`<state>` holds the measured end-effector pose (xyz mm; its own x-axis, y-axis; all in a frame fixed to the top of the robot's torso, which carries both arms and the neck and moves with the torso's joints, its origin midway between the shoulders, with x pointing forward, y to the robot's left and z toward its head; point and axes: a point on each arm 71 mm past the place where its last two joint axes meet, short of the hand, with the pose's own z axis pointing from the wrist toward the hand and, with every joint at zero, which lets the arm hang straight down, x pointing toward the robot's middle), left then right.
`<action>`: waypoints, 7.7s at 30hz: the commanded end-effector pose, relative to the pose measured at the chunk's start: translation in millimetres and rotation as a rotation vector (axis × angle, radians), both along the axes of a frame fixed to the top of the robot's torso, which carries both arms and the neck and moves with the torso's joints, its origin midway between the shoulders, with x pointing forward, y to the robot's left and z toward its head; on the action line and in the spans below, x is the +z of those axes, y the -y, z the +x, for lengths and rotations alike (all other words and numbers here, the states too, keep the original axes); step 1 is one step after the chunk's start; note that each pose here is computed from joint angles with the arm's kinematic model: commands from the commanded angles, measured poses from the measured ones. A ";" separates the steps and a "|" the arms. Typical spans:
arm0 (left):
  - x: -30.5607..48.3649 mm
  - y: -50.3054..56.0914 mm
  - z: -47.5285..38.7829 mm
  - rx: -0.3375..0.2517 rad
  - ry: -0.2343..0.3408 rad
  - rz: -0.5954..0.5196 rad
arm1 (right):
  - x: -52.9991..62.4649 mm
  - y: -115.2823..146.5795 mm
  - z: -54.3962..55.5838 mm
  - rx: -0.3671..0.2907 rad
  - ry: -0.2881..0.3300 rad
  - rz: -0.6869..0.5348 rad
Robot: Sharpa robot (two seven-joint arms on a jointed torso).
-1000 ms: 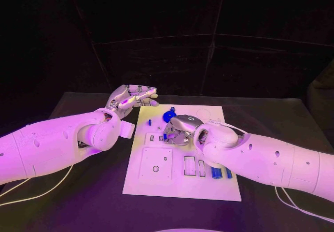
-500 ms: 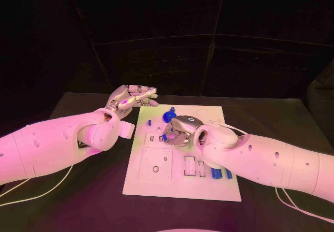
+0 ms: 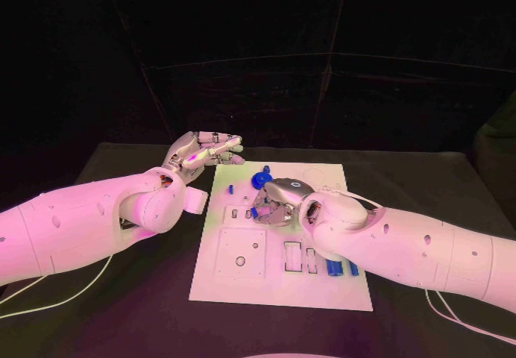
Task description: Assemble the parts on the task board
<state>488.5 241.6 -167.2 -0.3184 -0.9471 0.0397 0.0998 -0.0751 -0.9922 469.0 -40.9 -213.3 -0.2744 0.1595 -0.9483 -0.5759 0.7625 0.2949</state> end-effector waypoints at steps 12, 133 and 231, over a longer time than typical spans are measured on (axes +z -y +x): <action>-5.5 -5.1 0.1 -0.029 -0.050 0.134 | 26.2 33.5 -20.0 0.073 0.091 0.202; -45.4 80.8 25.7 -0.365 -0.484 1.255 | 80.4 151.9 29.8 -0.197 -0.109 0.314; -52.5 64.3 10.1 -0.305 -0.401 1.340 | 79.5 153.7 31.9 -0.200 -0.110 0.309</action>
<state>500.2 176.1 -217.7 -0.6777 -0.2647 -0.6860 -0.0521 0.9479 -0.3144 500.9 -195.5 -135.8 -0.3118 0.4937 -0.8118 -0.3669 0.7255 0.5822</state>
